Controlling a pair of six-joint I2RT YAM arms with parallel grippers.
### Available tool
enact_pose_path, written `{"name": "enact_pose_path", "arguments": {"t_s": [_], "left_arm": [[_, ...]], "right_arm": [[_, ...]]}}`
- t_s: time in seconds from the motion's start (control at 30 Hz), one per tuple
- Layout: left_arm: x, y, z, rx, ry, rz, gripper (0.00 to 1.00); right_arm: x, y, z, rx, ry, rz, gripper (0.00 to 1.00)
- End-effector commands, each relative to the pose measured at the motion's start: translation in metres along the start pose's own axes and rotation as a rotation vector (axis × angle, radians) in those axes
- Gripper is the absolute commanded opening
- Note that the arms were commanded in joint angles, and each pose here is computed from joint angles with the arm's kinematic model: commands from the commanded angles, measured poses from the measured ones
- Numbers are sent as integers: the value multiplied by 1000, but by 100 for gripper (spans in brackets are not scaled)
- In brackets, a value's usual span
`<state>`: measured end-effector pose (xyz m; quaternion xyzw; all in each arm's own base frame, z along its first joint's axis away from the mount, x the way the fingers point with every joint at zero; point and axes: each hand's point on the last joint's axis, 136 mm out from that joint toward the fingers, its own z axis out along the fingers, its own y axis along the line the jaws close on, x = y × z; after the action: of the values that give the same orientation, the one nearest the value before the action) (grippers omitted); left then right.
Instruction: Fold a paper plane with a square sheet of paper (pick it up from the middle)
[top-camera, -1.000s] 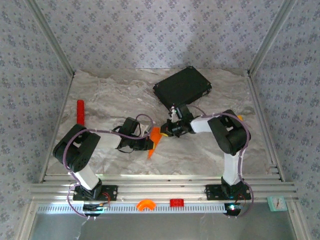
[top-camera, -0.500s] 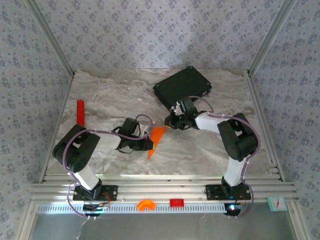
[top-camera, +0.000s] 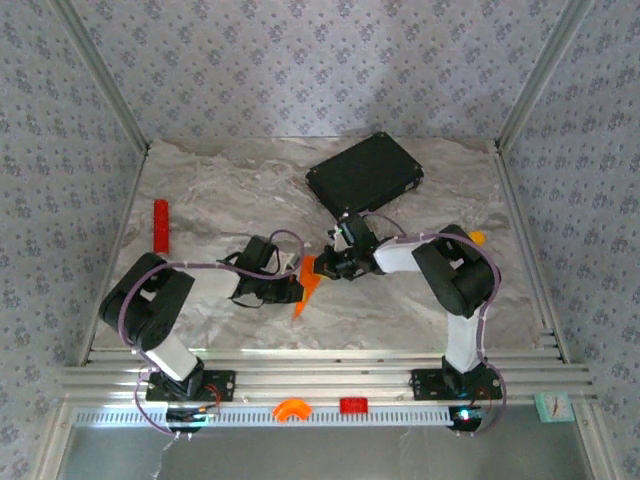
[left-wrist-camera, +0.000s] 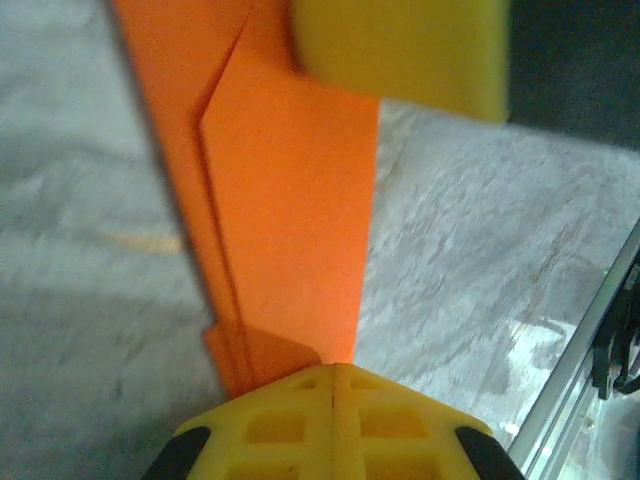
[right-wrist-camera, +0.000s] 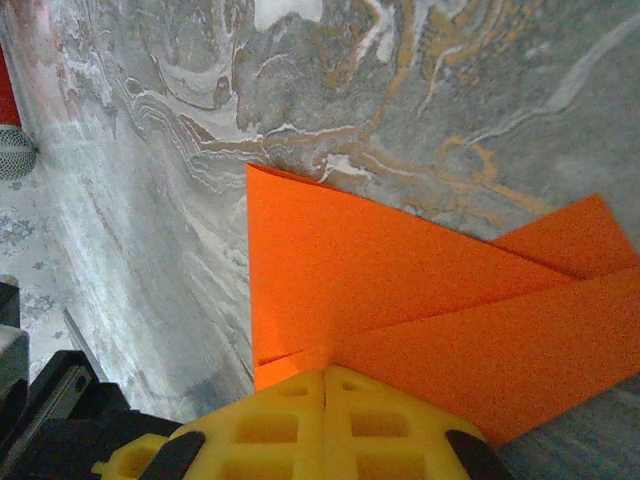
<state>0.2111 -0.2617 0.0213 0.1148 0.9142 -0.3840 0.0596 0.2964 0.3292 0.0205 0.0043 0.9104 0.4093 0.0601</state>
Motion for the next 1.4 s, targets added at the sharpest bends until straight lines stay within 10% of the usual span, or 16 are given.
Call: {"name": "enact_pose_path", "arguments": {"t_s": [0.0,0.37,1.07,1.37], "left_arm": [[15,-7,-15,-26,55,-30,0],[-12,-39,6,20,68,25,0],[95,28,-12,-158,213,-121,0],[58,-11,-31,-78,107,-45,0]], "right_arm": [[18,-51,6,149,28,83,0],[22,-55,10,163,35,86,0],[30,-67,10,234,74,63,0],[14,-22,5,123,53,-1,0]]}}
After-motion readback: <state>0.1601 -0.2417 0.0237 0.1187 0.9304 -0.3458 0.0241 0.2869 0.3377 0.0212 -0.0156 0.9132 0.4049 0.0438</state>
